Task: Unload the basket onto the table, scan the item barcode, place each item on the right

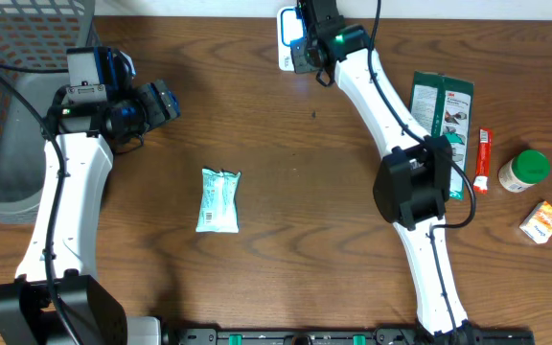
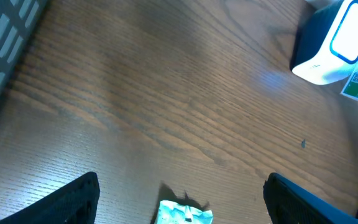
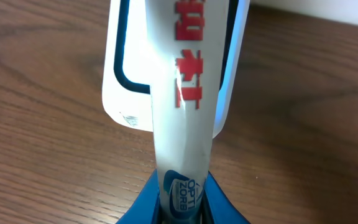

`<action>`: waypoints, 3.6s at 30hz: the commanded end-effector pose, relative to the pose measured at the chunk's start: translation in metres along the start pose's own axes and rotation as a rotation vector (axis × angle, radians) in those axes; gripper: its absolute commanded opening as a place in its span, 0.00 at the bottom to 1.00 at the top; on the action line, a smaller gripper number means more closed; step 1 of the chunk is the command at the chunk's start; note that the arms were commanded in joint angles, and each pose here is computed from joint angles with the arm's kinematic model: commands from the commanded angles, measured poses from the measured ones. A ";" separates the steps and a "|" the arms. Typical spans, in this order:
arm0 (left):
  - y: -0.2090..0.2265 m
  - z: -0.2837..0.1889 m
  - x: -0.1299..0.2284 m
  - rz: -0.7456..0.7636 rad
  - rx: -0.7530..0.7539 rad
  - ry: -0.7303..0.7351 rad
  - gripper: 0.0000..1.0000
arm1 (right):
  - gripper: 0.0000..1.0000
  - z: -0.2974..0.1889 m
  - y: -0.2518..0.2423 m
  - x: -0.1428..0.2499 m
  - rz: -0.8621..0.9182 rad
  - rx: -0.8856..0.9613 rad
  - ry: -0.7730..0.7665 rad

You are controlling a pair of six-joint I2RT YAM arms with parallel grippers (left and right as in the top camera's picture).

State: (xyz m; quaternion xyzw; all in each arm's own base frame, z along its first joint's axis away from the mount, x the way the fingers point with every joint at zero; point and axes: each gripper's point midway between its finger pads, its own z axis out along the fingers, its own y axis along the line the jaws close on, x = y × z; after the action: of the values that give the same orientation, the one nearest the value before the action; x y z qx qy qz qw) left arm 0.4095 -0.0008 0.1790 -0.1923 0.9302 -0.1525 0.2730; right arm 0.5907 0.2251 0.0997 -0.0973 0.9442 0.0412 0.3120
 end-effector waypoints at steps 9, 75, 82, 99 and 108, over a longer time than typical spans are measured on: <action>-0.003 -0.005 -0.004 0.005 0.006 -0.014 0.86 | 0.11 0.007 0.003 0.002 0.016 -0.005 0.003; -0.003 -0.005 -0.004 0.005 0.007 -0.015 0.86 | 0.99 -0.157 -0.237 0.201 0.520 0.141 0.551; -0.003 -0.005 -0.004 0.005 0.007 -0.015 0.86 | 0.99 -0.153 -0.173 0.173 0.559 -0.231 0.498; -0.002 -0.003 0.042 -0.027 0.005 0.173 0.98 | 0.99 -0.136 0.001 0.177 0.202 -0.462 0.553; 0.008 -0.005 0.069 -0.048 -0.037 0.277 0.89 | 0.97 -0.109 0.088 0.216 0.095 -0.530 0.527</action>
State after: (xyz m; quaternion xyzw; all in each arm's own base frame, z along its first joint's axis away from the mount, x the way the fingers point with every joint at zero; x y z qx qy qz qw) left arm 0.3555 -0.0210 0.1533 -0.2006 0.9545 -0.1650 0.1464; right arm 0.3570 0.2431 0.0667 -0.1385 0.9539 0.2643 0.0330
